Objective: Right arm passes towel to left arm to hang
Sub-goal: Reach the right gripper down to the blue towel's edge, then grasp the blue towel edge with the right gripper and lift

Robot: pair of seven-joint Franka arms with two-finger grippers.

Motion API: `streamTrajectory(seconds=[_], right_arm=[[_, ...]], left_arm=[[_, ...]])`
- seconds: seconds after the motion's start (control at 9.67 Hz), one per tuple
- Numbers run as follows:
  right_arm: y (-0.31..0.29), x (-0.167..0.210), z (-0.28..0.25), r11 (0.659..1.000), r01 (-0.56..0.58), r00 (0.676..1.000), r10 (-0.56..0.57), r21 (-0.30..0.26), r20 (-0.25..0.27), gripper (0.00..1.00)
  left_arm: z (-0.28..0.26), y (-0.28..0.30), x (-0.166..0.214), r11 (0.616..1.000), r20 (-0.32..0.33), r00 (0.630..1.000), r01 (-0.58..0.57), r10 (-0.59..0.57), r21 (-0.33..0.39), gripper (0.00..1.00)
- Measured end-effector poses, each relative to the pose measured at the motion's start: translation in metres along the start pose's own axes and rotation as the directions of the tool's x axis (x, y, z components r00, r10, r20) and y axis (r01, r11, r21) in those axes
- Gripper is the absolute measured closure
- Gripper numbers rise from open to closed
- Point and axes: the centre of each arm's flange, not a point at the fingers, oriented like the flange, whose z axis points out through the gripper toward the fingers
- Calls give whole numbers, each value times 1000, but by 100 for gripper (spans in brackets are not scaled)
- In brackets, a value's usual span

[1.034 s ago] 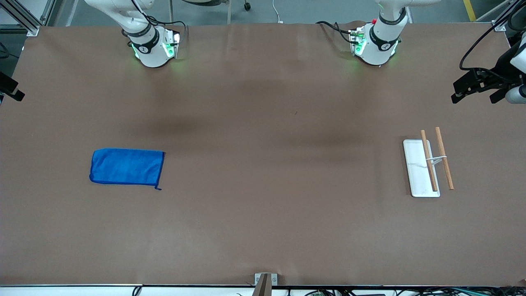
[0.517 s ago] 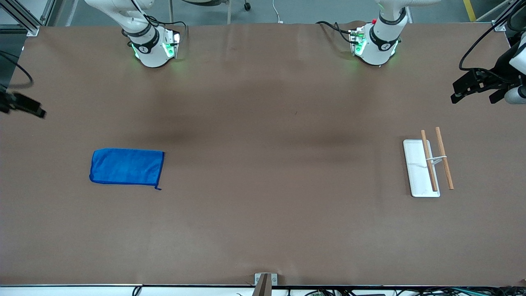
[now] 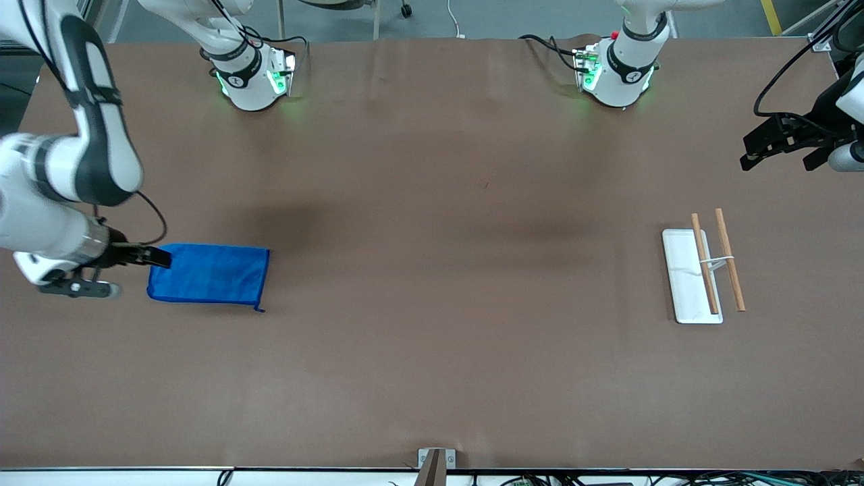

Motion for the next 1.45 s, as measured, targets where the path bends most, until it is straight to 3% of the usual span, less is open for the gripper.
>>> streamTrajectory(seconds=[0.21, 0.41, 1.03, 1.14, 1.45], right_arm=[[-3, -12, 68, 1000, 24, 999, -24, -3, -30, 0], [-4, -19, 111, 999, 34, 999, -34, -5, -29, 0], [-4, -33, 155, 998, 65, 997, -65, -9, -43, 4], [-4, -33, 155, 997, 82, 996, -82, -10, -45, 11], [2, -31, 150, 996, 84, 995, -84, -12, -54, 58]], left_arm=[[0, 0, 0, 1000, -3, 1000, 0, 0, 0, 0], [0, 0, 0, 1000, -3, 1000, 0, 0, 0, 0], [1, -1, 1, 1000, -1, 1000, 1, -1, 0, 0], [1, -1, 1, 1000, 0, 1000, 1, -1, 0, 0], [5, -1, 3, 1000, 4, 1000, 2, -2, 0, 0]])
